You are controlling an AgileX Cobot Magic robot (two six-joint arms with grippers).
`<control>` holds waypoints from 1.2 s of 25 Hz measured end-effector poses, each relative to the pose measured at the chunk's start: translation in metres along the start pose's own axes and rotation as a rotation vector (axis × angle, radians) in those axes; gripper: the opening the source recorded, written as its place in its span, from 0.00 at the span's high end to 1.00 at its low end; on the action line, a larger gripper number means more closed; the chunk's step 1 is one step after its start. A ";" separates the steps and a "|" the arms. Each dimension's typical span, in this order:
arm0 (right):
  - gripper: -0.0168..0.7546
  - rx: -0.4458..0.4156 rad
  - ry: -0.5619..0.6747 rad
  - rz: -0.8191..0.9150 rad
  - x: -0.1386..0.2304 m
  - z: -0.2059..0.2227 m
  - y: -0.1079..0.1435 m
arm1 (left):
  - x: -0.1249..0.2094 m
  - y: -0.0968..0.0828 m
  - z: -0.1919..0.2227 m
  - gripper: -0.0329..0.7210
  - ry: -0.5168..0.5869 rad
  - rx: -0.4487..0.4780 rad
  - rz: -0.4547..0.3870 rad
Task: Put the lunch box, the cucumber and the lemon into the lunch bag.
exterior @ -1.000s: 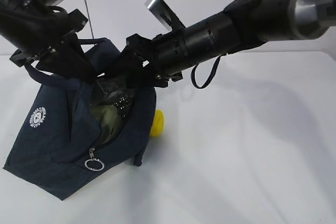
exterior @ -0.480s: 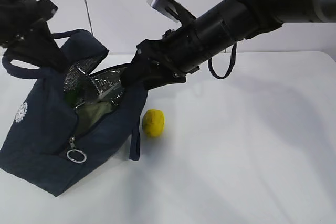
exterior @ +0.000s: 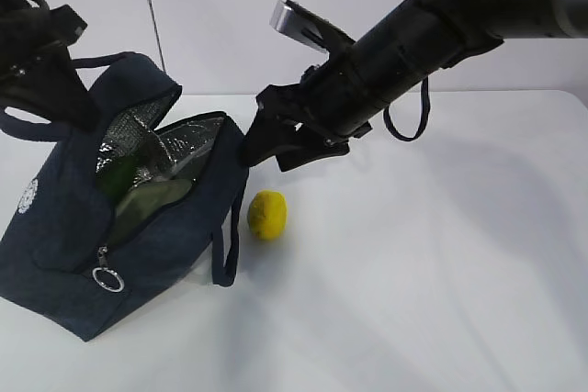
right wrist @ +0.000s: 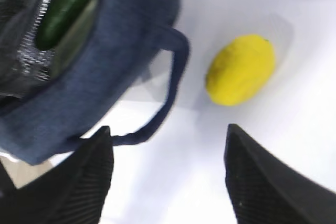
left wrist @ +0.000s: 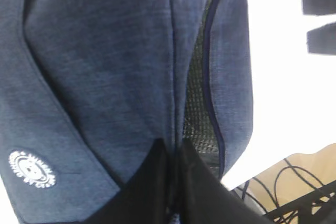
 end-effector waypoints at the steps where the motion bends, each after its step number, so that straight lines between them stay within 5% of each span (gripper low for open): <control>1: 0.36 0.009 0.001 0.008 0.000 -0.001 -0.003 | -0.001 0.001 0.000 0.95 -0.003 -0.003 0.001; 13: 0.36 0.149 0.035 0.107 0.006 -0.015 -0.040 | 0.002 0.023 -0.008 0.95 0.001 -0.087 0.001; 20: 0.36 0.164 -0.015 0.176 -0.002 -0.015 -0.043 | 0.006 0.041 -0.014 0.95 0.011 -0.137 -0.012; 30: 0.35 0.114 -0.005 0.309 0.001 0.011 -0.055 | 0.007 0.042 -0.014 0.95 0.018 -0.140 -0.013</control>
Point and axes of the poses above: a point on each arm's last joint axis where the gripper is mounted, z pointing out along that axis toward the gripper, y along the wrist's bending axis when the last joint is at zero, x = y × z, the point moved 8 cm from there along z, pointing out along that axis toward the gripper, and after that the axes turned 6 degrees about z, right-handed, at the moved point
